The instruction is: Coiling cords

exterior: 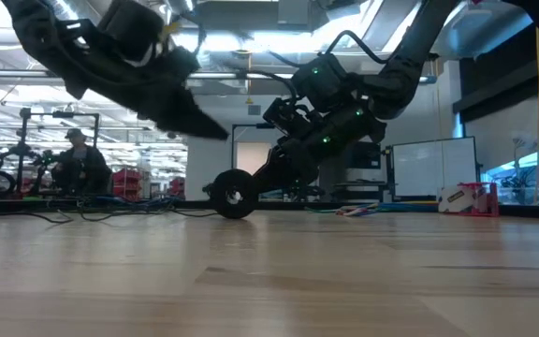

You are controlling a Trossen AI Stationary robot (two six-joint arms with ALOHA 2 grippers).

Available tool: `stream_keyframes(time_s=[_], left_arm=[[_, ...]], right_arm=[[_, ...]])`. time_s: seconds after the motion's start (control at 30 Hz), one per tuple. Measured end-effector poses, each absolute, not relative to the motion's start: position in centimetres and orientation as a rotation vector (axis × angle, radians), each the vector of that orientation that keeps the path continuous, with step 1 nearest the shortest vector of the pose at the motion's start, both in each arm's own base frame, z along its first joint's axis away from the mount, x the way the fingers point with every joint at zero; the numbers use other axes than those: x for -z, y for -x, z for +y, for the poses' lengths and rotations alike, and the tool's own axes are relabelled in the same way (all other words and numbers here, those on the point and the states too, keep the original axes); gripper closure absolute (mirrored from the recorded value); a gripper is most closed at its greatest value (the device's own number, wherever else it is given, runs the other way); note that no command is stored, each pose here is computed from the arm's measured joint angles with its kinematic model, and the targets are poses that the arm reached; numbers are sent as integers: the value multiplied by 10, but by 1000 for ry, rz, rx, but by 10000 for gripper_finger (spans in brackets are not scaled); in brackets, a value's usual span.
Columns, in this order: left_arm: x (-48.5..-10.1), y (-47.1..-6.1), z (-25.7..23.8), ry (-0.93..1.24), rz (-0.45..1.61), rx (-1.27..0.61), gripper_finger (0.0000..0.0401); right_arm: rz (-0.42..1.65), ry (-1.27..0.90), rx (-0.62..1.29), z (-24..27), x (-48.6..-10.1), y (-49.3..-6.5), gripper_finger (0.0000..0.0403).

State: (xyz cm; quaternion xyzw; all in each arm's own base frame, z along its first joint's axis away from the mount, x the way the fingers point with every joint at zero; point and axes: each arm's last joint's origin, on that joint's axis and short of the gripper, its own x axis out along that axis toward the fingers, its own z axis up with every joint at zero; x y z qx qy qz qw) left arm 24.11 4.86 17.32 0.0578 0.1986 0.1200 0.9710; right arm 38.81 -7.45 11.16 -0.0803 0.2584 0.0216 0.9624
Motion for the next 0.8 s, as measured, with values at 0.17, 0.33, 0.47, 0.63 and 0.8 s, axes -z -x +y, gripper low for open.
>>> stream_keyframes(time_s=[0.17, 0.33, 0.47, 0.63, 0.8], left_arm=[[-182, -243, 54, -146, 314, -263, 136], [-166, -245, 49, -86, 406, -229, 136], [-152, -248, 49, -60, 466, -228, 136], [-141, -252, 50, -64, 496, -227, 136], [-146, -256, 51, -110, 426, -224, 136]], right_arm=[[515, 159, -39, -75, -112, -388, 264], [517, 165, -20, -75, -112, -388, 264], [517, 171, -7, -76, -112, -388, 264], [516, 172, -7, -76, -112, -388, 261], [514, 175, -8, -76, -113, -389, 262]])
